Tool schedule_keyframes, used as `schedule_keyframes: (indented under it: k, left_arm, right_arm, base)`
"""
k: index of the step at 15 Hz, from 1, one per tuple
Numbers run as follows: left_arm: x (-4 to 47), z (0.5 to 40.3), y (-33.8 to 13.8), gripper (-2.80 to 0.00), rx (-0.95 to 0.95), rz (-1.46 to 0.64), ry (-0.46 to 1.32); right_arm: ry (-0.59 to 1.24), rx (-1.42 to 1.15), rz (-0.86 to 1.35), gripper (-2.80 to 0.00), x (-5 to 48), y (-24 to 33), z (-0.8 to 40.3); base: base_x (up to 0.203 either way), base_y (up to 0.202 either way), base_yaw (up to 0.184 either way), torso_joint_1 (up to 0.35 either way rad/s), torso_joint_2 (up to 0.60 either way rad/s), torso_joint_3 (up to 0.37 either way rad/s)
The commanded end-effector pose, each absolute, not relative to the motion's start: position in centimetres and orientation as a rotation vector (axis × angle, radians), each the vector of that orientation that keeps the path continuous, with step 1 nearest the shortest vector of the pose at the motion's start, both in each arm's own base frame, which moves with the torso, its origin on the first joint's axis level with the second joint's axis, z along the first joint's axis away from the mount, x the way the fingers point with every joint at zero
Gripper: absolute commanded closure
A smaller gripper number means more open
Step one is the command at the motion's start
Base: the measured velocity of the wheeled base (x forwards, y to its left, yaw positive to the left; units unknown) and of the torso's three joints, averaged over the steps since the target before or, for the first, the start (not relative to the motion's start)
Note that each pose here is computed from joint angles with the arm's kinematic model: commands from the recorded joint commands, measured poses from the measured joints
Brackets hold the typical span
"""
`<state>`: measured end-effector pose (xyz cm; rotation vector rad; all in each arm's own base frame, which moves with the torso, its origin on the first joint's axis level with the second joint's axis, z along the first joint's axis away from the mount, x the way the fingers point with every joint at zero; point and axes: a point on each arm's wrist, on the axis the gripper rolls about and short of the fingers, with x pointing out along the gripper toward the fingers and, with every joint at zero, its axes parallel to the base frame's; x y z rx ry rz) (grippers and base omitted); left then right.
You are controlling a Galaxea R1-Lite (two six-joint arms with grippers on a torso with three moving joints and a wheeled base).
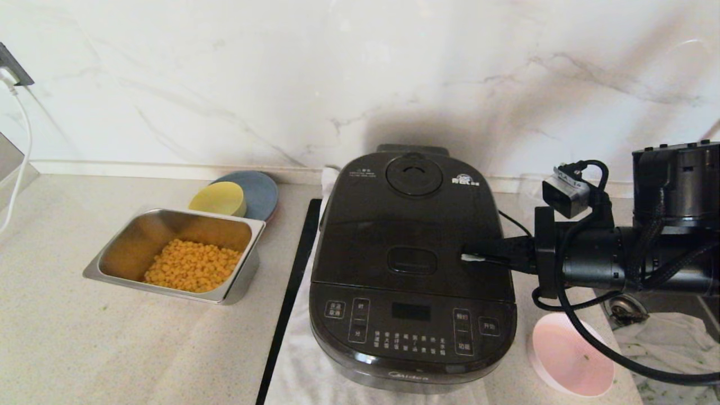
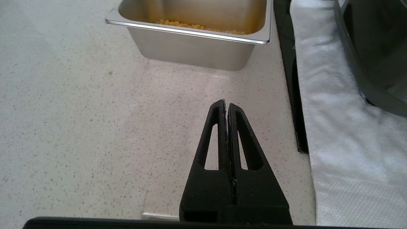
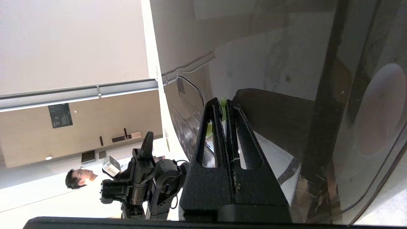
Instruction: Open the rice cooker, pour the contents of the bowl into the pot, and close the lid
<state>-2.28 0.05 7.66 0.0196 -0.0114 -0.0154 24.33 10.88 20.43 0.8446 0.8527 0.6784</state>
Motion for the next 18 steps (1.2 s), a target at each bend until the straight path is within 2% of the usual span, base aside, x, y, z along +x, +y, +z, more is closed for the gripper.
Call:
schedule_keyframes:
  k: [1, 5, 9, 11, 18]
  left_arm:
    - [-2.2, 7.4, 0.0, 0.0, 0.02, -0.015, -0.005]
    - [-2.2, 7.4, 0.0, 0.0, 0.02, -0.015, -0.005]
    - [-2.2, 7.4, 0.0, 0.0, 0.02, -0.015, -0.005]
    - [-2.2, 7.4, 0.0, 0.0, 0.02, -0.015, -0.005]
    - [-2.2, 7.4, 0.0, 0.0, 0.02, -0.015, -0.005]
  right_arm:
    - [0.767, 0.847, 0.722, 0.0, 22.8, 10.2, 22.8]
    - [0.603, 0.833, 0.801, 0.0, 17.9, 8.3, 29.0]
    - [0.778, 0.732, 0.641, 0.0, 15.1, 7.3, 31.6]
    - [0.891, 0.615, 0.496, 0.0, 14.2, 8.2, 31.7]
    - [1.127, 0.411, 0.577, 0.0, 13.1, 12.2, 28.2]
  base:
    - [0.0, 0.0, 0.0, 0.0, 0.0, 0.0]
    - [0.0, 0.0, 0.0, 0.0, 0.0, 0.0]
    - [0.0, 0.0, 0.0, 0.0, 0.0, 0.0]
    - [0.0, 0.0, 0.0, 0.0, 0.0, 0.0]
    - [0.0, 0.0, 0.0, 0.0, 0.0, 0.0]
